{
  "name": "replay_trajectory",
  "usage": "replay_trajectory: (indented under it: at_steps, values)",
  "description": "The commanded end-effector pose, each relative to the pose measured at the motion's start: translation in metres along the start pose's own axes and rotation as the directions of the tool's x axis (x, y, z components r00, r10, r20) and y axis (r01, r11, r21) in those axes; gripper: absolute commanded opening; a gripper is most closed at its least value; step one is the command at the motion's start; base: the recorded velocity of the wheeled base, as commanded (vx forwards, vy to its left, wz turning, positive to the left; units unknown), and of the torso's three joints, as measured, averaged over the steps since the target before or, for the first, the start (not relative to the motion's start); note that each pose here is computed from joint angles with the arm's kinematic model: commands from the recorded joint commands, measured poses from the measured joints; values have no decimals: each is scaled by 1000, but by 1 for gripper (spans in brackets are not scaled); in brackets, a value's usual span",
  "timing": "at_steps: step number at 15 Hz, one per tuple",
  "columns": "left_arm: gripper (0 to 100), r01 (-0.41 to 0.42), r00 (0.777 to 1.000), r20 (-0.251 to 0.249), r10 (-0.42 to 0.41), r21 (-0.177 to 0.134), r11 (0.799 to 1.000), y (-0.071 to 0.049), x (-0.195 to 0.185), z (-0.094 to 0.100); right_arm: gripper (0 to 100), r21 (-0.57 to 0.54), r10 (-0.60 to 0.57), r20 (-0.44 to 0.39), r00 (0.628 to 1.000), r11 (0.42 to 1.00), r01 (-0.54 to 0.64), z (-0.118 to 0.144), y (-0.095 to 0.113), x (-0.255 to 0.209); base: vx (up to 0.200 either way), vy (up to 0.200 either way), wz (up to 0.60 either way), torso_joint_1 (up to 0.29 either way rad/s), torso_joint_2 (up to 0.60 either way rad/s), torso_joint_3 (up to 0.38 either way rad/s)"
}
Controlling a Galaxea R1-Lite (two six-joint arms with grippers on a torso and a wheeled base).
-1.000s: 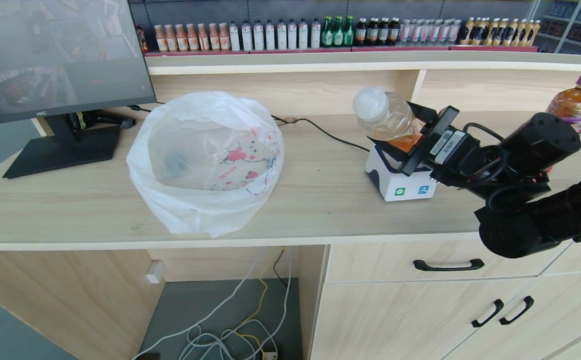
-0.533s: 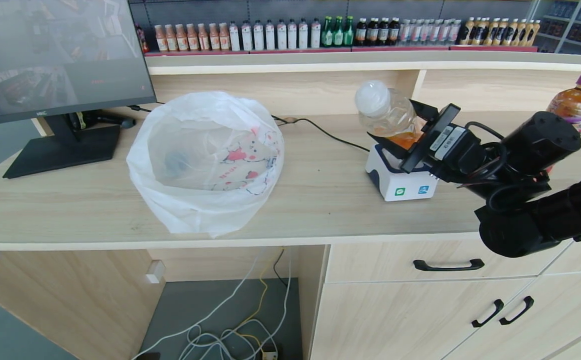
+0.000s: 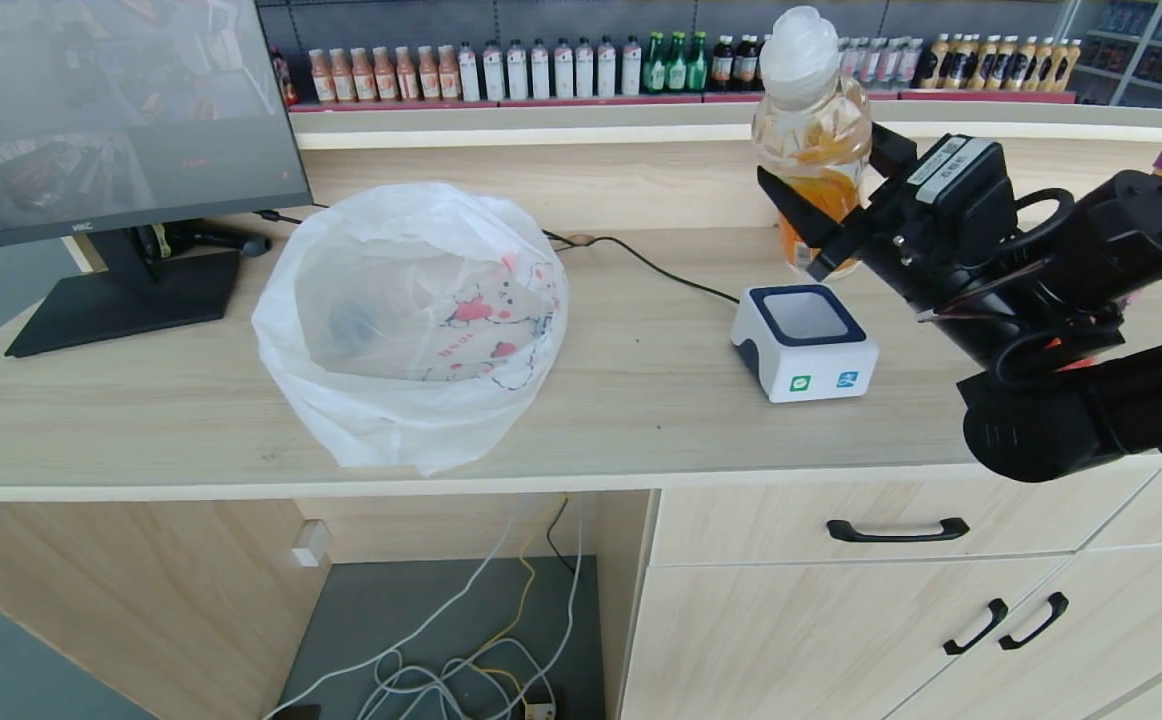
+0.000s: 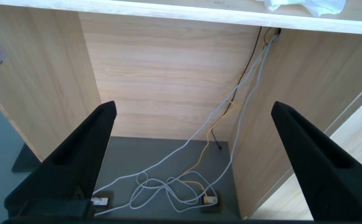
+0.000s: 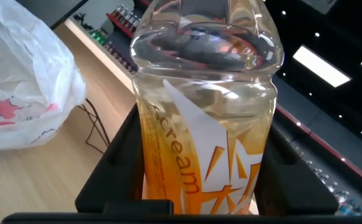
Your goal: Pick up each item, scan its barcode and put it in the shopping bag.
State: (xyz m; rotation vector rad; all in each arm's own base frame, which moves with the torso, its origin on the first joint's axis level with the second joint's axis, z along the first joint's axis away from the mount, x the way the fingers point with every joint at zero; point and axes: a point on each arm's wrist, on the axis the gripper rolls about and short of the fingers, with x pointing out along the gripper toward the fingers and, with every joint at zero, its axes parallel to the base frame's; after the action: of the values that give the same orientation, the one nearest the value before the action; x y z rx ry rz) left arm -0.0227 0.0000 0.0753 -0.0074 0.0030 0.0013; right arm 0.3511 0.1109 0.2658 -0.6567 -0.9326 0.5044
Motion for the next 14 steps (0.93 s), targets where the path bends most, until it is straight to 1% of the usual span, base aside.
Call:
replay_trajectory:
  at_steps: [1, 3, 4, 5, 6, 7, 8, 9, 10, 11, 13, 14]
  values:
    - [100, 0, 1000, 0, 0, 0, 1000, 0, 0, 0, 0, 30, -47, 22, 999, 998, 46, 14, -6, 7, 0, 0, 0, 0, 0, 0]
    - [100, 0, 1000, 0, 0, 1, 1000, 0, 0, 0, 0, 82, -92, 12, 996, 993, 90, 22, -10, 8, 0, 0, 0, 0, 0, 0]
    - [100, 0, 1000, 0, 0, 1, 1000, 0, 0, 0, 0, 142, -134, 1, 991, 981, 132, 30, -16, 8, 0, 0, 0, 0, 0, 0]
    - [100, 1, 1000, 0, -1, 1, 1000, 0, 0, 0, 0, 164, -141, -1, 990, 977, 139, 33, -19, 8, 0, 0, 0, 0, 0, 0]
    - [100, 1, 1000, 0, -1, 3, 1000, 0, 0, 0, 0, 206, -142, -14, 990, 968, 142, 39, -24, 7, 0, 0, 0, 0, 0, 0]
    - [100, 1, 1000, 0, -1, 3, 1000, 0, 0, 0, 0, 243, -157, -39, 987, 956, 161, 40, -24, 5, 0, 0, 0, 0, 0, 0]
    - [100, 0, 1000, 0, 0, 3, 1000, 0, 0, 0, 0, 280, -182, -71, 981, 940, 195, 39, -22, 3, 0, 0, 0, 0, 0, 0]
    - [100, 1, 1000, 0, -1, 3, 1000, 0, 0, 0, 0, 321, -236, -126, 963, 909, 265, 41, -22, -3, 0, 0, 0, 0, 0, 0]
    - [100, 1, 1000, 0, -1, 3, 1000, 0, 0, 0, 0, 356, -265, -159, 951, 883, 305, 41, -20, -5, 0, 0, 0, 0, 0, 0]
    - [100, 1, 1000, 0, -1, 1, 1000, 0, 0, 0, 0, 397, -295, -183, 938, 851, 345, 42, -19, -4, 0, 0, 0, 0, 0, 0]
    - [100, 0, 1000, 0, 0, 1, 1000, 0, 0, 0, 0, 455, -322, -210, 923, 804, 384, 44, -15, -2, 0, 0, 0, 0, 0, 0]
    - [100, 0, 1000, 0, 0, 1, 1000, 0, 0, 0, 0, 467, -318, -213, 924, 797, 383, 43, -13, -2, 0, 0, 0, 0, 0, 0]
